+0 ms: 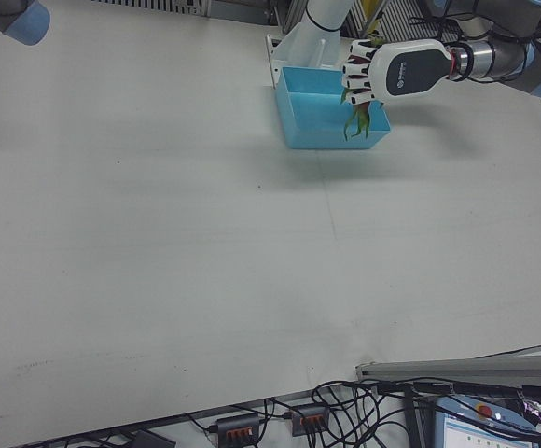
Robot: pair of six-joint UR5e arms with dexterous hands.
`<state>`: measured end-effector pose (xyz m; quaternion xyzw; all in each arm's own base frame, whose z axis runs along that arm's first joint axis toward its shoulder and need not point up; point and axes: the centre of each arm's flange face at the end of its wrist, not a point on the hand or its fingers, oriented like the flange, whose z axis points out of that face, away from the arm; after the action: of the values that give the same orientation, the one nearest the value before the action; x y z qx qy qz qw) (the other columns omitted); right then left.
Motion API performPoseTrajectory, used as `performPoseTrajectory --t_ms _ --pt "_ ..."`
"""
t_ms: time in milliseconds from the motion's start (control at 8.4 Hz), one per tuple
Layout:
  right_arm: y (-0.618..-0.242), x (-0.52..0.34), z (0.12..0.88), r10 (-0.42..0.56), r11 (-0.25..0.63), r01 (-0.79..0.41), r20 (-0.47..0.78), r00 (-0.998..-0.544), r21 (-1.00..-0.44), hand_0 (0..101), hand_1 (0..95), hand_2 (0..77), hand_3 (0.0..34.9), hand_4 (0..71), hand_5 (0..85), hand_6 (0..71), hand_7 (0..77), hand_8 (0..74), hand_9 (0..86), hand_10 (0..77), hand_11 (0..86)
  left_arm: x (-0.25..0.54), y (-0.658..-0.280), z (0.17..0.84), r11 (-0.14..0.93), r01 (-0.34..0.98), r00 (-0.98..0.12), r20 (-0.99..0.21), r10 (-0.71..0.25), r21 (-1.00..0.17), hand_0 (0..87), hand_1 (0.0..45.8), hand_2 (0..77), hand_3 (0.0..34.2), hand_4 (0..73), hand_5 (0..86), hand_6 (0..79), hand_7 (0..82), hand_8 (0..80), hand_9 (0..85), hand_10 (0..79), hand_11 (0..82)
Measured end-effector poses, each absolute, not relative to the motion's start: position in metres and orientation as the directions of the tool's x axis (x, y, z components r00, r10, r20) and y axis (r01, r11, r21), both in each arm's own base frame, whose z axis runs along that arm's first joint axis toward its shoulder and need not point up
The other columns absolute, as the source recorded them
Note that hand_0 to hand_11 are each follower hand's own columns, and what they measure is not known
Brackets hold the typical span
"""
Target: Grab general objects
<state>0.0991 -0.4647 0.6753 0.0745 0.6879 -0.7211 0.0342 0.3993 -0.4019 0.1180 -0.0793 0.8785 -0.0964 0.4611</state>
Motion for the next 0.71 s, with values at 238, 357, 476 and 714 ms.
performPoseTrajectory --t_ms 238,357,476,714 --pt "-0.465 0.099 0.675 0.053 -0.051 0.152 -0.154 -0.987 -0.987 0 94.9 77.4 0.0 0.0 0.0 0.0 0.0 0.0 0.5 0.0 0.5 0.425 -0.364 0.162 0.959 -0.157 -0.57 -0.771 -0.283 -0.236 80.3 0.0 8.2 8.0 45.8 69.3 43.6 64.4 52.9 41.5 22.4 69.8" --pt "-0.465 0.099 0.675 0.053 -0.051 0.152 -0.154 -0.987 -0.987 0 94.9 77.4 0.0 0.0 0.0 0.0 0.0 0.0 0.5 0.0 0.5 0.437 -0.347 0.203 0.944 -0.211 -0.572 -0.752 -0.328 -0.252 80.3 0.0 8.2 8.0 45.8 69.3 43.6 64.4 52.9 41.5 22.4 69.8" --pt "-0.465 0.099 0.675 0.053 -0.051 0.152 -0.154 -0.987 -0.987 0 94.9 77.4 0.0 0.0 0.0 0.0 0.0 0.0 0.5 0.0 0.5 0.439 -0.335 0.239 0.93 -0.242 -0.573 -0.733 -0.366 -0.275 80.4 0.0 8.7 7.9 45.8 69.3 43.6 63.8 52.9 41.5 22.9 69.8" --pt "-0.465 0.099 0.675 0.054 -0.051 0.152 -0.154 -0.987 -0.987 0 94.9 77.4 0.0 0.0 0.0 0.0 0.0 0.0 0.5 0.0 0.5 0.433 -0.325 0.269 0.915 -0.265 -0.578 -0.71 -0.402 -0.303 80.3 0.0 8.2 7.9 45.8 69.8 43.6 63.8 52.9 41.5 22.9 69.8"
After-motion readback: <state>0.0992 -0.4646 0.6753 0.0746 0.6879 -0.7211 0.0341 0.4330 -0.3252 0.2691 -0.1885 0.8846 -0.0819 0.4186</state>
